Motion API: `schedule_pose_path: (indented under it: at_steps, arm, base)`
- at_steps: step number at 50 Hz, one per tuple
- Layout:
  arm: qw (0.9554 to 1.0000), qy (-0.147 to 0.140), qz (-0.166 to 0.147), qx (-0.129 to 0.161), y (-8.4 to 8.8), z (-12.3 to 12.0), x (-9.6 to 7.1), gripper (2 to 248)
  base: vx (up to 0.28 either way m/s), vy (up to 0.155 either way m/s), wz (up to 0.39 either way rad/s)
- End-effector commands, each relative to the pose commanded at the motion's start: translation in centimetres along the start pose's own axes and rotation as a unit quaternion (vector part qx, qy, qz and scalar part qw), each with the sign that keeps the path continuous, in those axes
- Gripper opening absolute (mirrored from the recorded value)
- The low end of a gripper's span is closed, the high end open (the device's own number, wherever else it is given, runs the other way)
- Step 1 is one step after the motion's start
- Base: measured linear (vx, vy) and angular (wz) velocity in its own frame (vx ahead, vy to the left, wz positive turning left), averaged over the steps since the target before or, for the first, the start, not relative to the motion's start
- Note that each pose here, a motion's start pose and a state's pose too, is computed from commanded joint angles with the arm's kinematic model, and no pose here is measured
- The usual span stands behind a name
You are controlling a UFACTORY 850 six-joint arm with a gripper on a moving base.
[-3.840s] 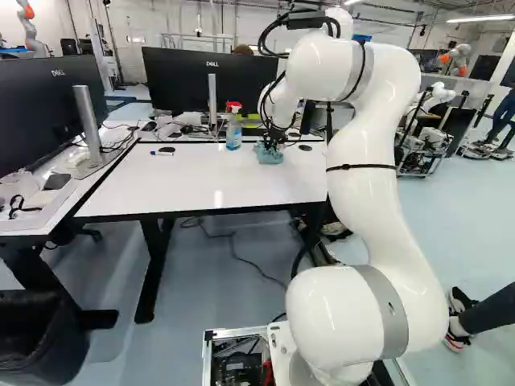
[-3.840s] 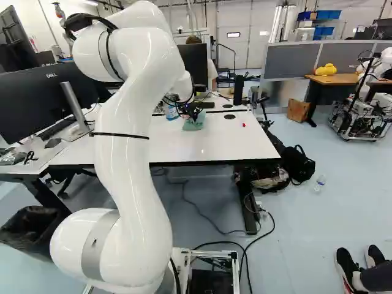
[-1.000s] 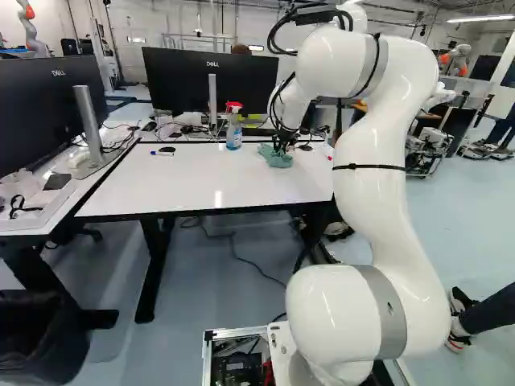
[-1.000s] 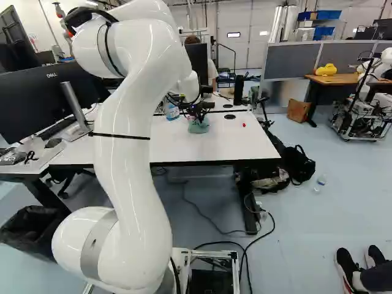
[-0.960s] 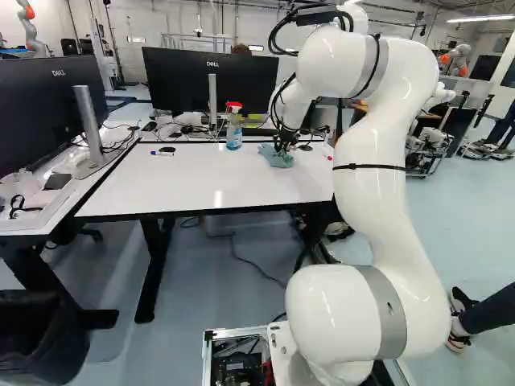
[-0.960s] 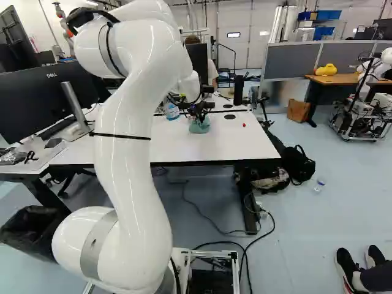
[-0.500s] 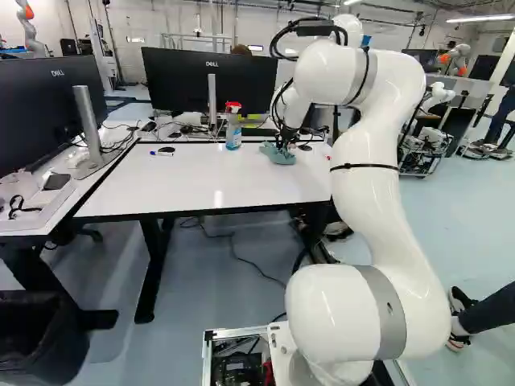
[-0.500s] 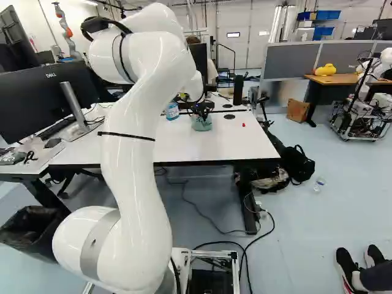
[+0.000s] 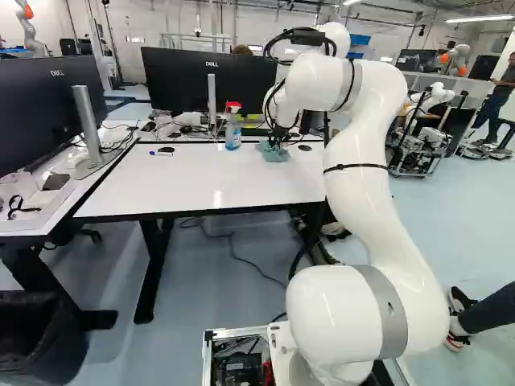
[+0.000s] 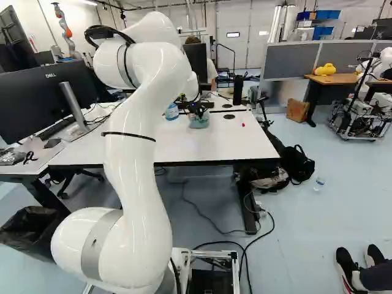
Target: Clean the table with the green towel
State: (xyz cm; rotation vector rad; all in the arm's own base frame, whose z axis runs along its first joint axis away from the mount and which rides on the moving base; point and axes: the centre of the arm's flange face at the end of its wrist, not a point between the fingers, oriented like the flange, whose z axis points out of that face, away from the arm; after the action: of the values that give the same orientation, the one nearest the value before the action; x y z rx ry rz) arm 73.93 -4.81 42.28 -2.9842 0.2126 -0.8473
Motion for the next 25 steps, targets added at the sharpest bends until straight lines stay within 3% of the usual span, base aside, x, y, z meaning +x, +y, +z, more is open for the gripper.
schedule_pose_path:
  at_steps: [12,25]
  arm:
    - [0.9999,-0.007,-0.010,0.006,-1.7,-0.6,-1.0,29]
    - [0.9997,-0.018,-0.014,0.007,-2.2,-1.9,-2.7,29]
  base:
    - [0.000,0.000,0.000]
    - [0.000,0.000,0.000]
